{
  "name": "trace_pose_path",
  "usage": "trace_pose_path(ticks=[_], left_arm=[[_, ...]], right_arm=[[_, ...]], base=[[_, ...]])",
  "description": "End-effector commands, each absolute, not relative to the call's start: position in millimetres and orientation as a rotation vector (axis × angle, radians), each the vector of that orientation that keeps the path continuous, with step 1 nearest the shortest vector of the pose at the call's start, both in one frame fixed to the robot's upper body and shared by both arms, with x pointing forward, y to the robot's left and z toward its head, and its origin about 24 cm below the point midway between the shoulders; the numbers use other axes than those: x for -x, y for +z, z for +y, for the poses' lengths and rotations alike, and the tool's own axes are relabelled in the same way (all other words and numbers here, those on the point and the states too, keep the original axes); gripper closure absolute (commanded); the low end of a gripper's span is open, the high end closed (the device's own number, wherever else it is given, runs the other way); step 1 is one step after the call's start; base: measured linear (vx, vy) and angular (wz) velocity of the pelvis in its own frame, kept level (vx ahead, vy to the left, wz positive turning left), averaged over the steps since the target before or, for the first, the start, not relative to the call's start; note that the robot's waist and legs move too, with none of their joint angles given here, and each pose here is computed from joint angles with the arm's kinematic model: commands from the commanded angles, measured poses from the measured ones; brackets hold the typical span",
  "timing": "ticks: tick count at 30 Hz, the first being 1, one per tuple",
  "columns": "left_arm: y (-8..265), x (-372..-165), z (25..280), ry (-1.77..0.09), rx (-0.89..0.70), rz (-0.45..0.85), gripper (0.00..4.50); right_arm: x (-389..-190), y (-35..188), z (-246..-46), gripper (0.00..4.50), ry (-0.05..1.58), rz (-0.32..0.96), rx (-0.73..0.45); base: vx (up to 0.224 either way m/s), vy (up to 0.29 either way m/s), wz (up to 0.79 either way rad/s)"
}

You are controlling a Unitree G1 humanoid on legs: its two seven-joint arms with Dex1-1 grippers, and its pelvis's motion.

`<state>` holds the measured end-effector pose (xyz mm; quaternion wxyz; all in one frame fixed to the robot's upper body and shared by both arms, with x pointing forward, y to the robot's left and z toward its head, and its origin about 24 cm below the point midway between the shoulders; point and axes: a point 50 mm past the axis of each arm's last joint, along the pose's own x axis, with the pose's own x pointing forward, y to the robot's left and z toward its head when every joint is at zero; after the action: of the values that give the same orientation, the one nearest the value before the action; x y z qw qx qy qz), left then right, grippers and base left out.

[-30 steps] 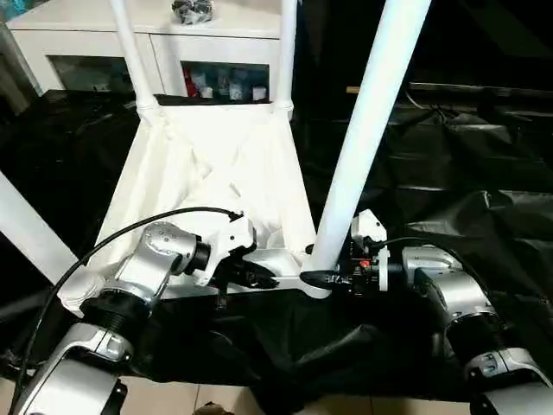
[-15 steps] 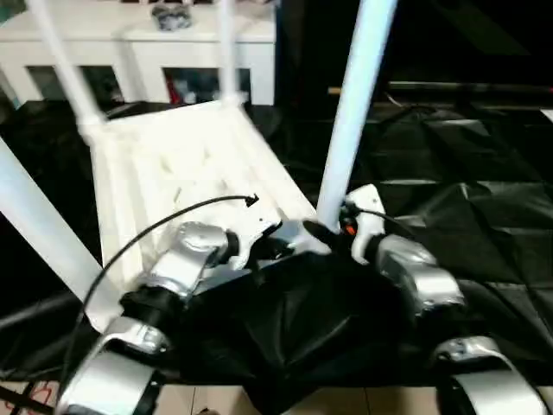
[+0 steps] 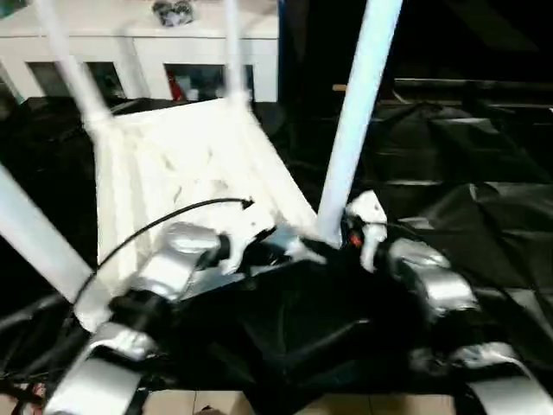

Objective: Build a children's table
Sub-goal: Rotate leg to tighten

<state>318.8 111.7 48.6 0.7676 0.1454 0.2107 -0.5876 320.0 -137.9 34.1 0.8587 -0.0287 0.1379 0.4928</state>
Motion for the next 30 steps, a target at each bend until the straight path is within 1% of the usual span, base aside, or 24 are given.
trace_pose_path(ticks=[1, 4, 8, 9, 10, 12, 13, 15, 18, 20, 25, 27, 29, 30], left_arm=[[58, -314, 100, -1.392, -0.294, 0.379, 4.5], [59, -313, 105, -1.425, -0.284, 0.386, 4.5], [58, -312, 114, -1.474, -0.275, 0.405, 4.5], [58, -312, 116, -1.48, -0.273, 0.411, 4.5], [58, -312, 116, -1.481, -0.274, 0.413, 4.5], [57, -313, 118, -1.482, -0.276, 0.42, 4.5], [57, -313, 119, -1.482, -0.276, 0.421, 4.5], [57, -314, 119, -1.483, -0.281, 0.423, 4.5], [57, -313, 119, -1.487, -0.281, 0.424, 4.5], [57, -313, 119, -1.491, -0.28, 0.423, 4.5], [56, -313, 118, -1.488, -0.282, 0.418, 4.5], [56, -315, 117, -1.462, -0.277, 0.412, 4.5], [56, -319, 114, -1.391, -0.268, 0.396, 4.5], [56, -320, 113, -1.379, -0.267, 0.394, 4.5]], right_arm=[[-311.8, 32, -131.8, 0.68, 1.154, 0.308, 0.048], [-308.8, 33, -136.2, 0.68, 1.213, 0.326, 0.043], [-300.7, 33, -140.6, 0.68, 1.332, 0.377, 0.027], [-298.8, 32, -140.5, 0.83, 1.358, 0.392, 0.021], [-298.3, 32, -140.5, 0.83, 1.366, 0.398, 0.018], [-296.5, 31, -140.1, 1.01, 1.389, 0.417, 0.016], [-296.3, 30, -139.8, 1.03, 1.393, 0.419, 0.019], [-296.8, 30, -138.5, 1.29, 1.391, 0.413, 0.018], [-296.6, 31, -137.4, 1.48, 1.392, 0.41, -0.01], [-295.8, 31, -137.4, 1.7, 1.396, 0.411, -0.015], [-292.5, 29, -137.6, 1.84, 1.388, 0.417, -0.028], [-294.1, 27, -136.6, 1.84, 1.346, 0.407, -0.032], [-301.9, 22, -133.7, 1.85, 1.208, 0.394, -0.025], [-303.1, 22, -133.2, 1.85, 1.186, 0.392, -0.022]], base=[[0.0, 0.0, 0.0], [0.0, 0.0, 0.0], [0.0, 0.0, 0.0], [0.0, 0.0, 0.0], [0.0, 0.0, 0.0], [0.0, 0.0, 0.0], [0.0, 0.0, 0.0], [0.0, 0.0, 0.0], [0.0, 0.0, 0.0], [0.0, 0.0, 0.0], [0.0, 0.0, 0.0], [0.0, 0.0, 0.0], [0.0, 0.0, 0.0], [0.0, 0.0, 0.0]])
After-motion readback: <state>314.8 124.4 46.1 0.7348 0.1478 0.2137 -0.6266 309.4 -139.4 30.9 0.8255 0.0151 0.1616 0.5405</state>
